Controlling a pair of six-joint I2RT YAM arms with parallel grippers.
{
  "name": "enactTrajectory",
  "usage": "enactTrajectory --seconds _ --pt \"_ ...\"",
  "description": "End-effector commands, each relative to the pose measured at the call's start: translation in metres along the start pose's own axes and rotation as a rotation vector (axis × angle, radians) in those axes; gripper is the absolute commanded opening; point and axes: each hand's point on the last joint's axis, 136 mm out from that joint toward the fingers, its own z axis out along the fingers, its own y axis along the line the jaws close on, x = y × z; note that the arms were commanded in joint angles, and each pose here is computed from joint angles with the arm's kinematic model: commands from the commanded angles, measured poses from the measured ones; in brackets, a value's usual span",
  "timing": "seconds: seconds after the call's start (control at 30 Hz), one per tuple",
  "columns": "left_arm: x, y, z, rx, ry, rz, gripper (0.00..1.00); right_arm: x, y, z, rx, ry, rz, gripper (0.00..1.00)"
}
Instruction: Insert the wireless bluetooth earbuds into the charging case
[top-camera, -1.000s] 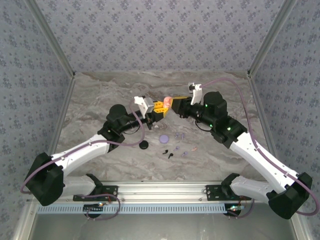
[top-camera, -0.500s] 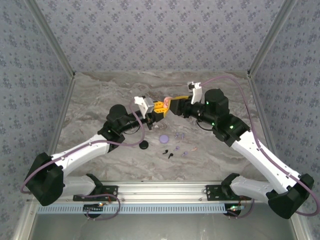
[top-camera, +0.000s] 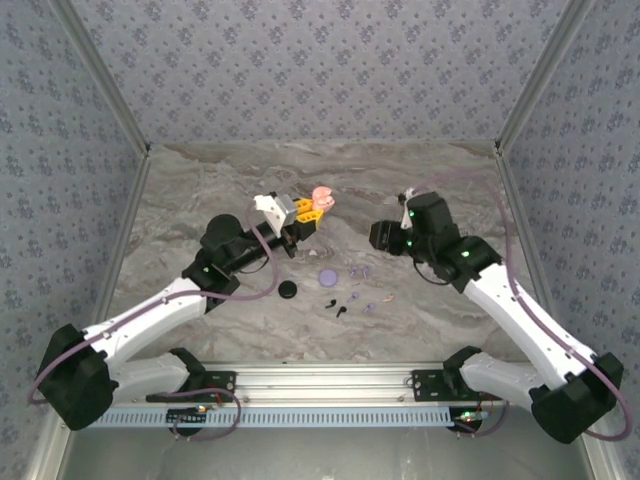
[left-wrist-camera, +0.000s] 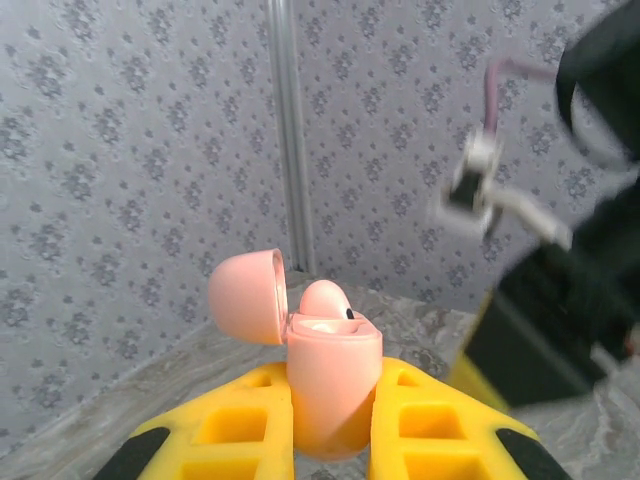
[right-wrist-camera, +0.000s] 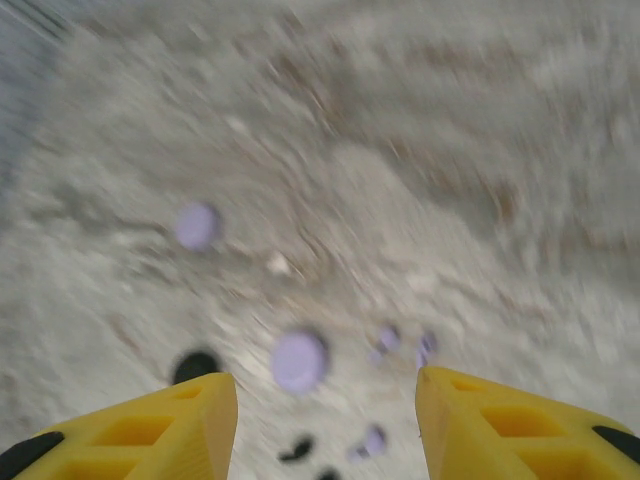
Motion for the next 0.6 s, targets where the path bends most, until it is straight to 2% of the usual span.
enactTrajectory --seconds 0.0,0.13,0.3,0.47,0.57 --pt "0.001 0.004 -0.005 -0.038 0.010 0.030 0.00 0.059 -0.041 0.028 0.153 0.177 0.097 0.52" --pt "0.000 0.003 -0.004 -0.036 0.010 0.029 0.00 0.087 -0.064 0.048 0.226 0.241 0.112 0.52" --pt "0.000 0.004 -0.003 -0.034 0.013 0.028 0.00 0.108 -0.084 0.054 0.309 0.304 0.082 0.41" --pt "0.001 0.004 -0.001 -0.031 0.019 0.027 0.00 0.126 -0.093 0.057 0.330 0.361 0.072 0.29" --pt "0.003 0.004 0.001 -0.029 0.024 0.025 0.00 0.134 -0.097 0.060 0.338 0.386 0.070 0.26"
